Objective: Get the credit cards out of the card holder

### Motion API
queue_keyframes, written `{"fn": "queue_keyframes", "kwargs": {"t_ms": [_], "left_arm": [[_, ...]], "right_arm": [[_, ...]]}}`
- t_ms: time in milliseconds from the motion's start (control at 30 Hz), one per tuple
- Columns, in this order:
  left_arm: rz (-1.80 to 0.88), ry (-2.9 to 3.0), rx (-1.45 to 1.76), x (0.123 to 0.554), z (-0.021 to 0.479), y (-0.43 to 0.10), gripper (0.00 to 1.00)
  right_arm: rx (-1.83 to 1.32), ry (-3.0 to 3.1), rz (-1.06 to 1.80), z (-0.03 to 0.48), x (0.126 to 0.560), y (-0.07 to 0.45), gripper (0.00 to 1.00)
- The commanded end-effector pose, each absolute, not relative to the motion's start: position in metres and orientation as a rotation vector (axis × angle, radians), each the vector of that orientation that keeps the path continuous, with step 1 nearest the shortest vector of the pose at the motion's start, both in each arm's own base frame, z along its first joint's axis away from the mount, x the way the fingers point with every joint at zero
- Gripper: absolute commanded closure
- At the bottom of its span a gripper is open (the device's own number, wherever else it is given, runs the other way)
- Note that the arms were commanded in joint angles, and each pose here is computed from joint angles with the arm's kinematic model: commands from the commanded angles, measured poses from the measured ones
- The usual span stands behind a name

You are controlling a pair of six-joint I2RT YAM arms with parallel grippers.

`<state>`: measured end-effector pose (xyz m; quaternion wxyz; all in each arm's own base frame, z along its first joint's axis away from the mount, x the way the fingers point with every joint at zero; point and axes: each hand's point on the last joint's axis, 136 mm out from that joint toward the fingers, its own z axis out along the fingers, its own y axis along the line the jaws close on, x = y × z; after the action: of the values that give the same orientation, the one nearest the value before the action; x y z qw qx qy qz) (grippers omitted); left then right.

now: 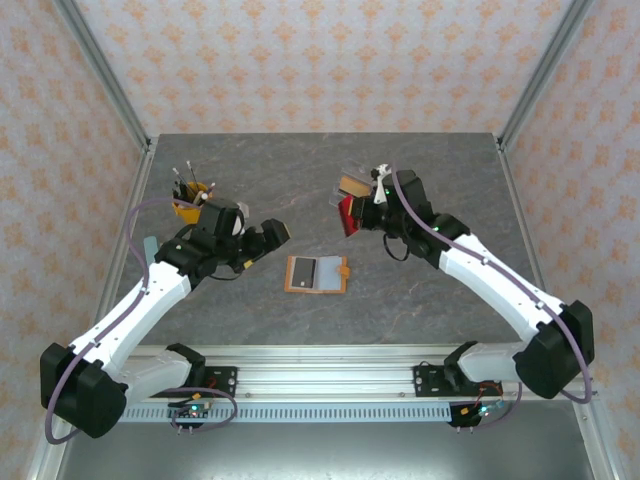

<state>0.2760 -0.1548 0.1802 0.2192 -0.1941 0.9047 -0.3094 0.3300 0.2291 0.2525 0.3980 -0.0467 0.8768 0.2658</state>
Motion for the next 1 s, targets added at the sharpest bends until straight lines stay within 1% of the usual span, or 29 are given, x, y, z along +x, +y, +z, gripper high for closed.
{"fn": "queue_keyframes", "kwargs": {"t_ms": [0,133,233,467,600,733,833,967], "left_arm": [[-0.629,2.533,-0.525,0.275,0.169,-0.129,0.0],[-0.571,2.56,-0.509,0.278,0.156,-0.125,0.0],[-0.587,2.58,-0.495,0.287,0.149,-0.13,0.0],[-0.587,2.643,-0.378,0.305,0.129,-0.144,0.0],[-0.556,2.628,-0.383,0.318,0.126,-0.141,0.0],[-0.486,2.58,-0.418,0.33,0.127,-0.132,0.0],[-0.445,2.563,-0.418,0.335,0.125,-0.127,0.0],[-0.441,2.559,-0.391,0.34,0.123,-0.129,0.0]], "right_arm": [[-0.236,2.179,0.246,0.258,0.347,0.181,1.0],[-0.305,2.205,0.139,0.251,0.367,0.171,1.0],[-0.365,2.247,0.069,0.236,0.384,0.163,1.0],[-0.686,2.314,-0.017,0.199,0.403,0.165,1.0],[-0.896,2.329,-0.086,0.175,0.415,0.168,1.0],[-1.061,2.356,-0.063,0.154,0.423,0.171,1.0],[-1.13,2.352,-0.083,0.142,0.431,0.167,1.0],[-1.233,2.348,-0.023,0.129,0.428,0.172,1.0]]}}
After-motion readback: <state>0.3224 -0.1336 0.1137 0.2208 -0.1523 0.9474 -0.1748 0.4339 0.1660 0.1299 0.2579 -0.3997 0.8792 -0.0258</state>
